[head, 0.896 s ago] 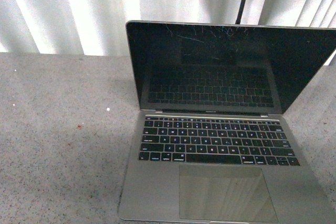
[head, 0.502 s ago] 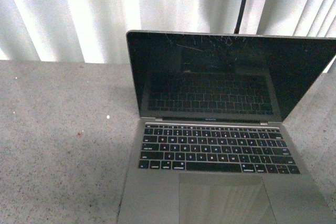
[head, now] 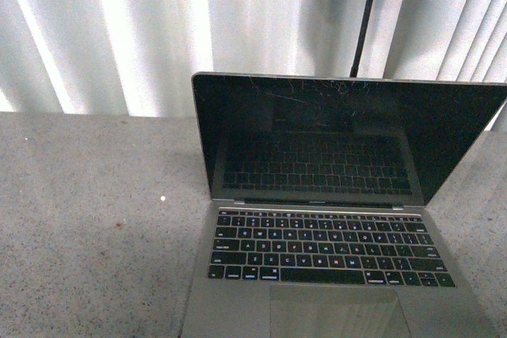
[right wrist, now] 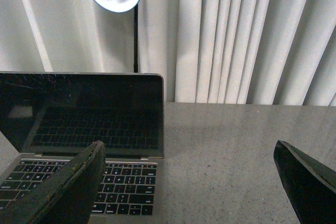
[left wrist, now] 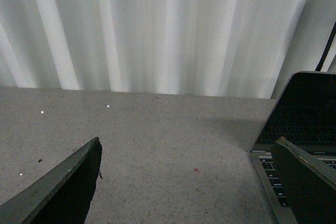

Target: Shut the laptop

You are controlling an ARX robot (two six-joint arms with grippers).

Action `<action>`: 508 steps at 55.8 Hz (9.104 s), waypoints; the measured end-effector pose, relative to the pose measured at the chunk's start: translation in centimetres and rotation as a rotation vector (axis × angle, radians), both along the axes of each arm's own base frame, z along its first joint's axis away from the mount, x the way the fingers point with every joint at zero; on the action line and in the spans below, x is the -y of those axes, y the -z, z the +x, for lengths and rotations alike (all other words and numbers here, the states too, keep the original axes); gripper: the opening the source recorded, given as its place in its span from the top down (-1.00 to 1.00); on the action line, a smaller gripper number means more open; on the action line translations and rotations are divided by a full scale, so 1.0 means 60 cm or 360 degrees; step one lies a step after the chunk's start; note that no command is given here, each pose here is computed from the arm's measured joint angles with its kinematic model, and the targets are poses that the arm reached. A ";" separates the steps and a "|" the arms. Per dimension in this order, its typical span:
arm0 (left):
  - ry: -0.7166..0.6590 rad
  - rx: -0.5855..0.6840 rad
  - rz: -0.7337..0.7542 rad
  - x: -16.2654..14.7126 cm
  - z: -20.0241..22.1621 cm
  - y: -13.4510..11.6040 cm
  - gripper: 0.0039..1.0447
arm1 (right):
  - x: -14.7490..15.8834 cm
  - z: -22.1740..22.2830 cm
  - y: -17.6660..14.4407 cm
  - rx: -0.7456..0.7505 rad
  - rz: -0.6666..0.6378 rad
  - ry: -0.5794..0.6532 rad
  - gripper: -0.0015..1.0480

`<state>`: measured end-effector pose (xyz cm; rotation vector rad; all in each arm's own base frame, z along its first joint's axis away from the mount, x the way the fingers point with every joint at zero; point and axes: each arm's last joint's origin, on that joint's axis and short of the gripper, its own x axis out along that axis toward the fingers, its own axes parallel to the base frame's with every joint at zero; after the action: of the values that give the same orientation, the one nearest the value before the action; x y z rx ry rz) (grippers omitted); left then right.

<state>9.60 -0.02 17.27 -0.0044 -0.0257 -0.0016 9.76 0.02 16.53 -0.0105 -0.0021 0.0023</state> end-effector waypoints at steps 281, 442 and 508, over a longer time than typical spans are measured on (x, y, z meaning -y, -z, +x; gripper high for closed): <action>0.1154 -0.1151 0.0748 0.292 0.364 0.050 0.94 | -0.055 0.338 0.070 -0.0947 -0.1124 -0.1478 0.94; 0.0004 -0.0085 0.0001 0.041 0.163 0.024 0.94 | -0.011 0.156 0.007 -0.0032 -0.0006 -0.0033 0.94; -0.0001 0.0006 -0.0004 0.000 0.041 -0.005 0.94 | 0.000 0.037 -0.005 0.0008 -0.0001 0.0001 0.94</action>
<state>12.08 -0.02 17.59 -0.0071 -0.0296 -0.0009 11.96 0.02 16.85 -0.0109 -0.0071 0.0019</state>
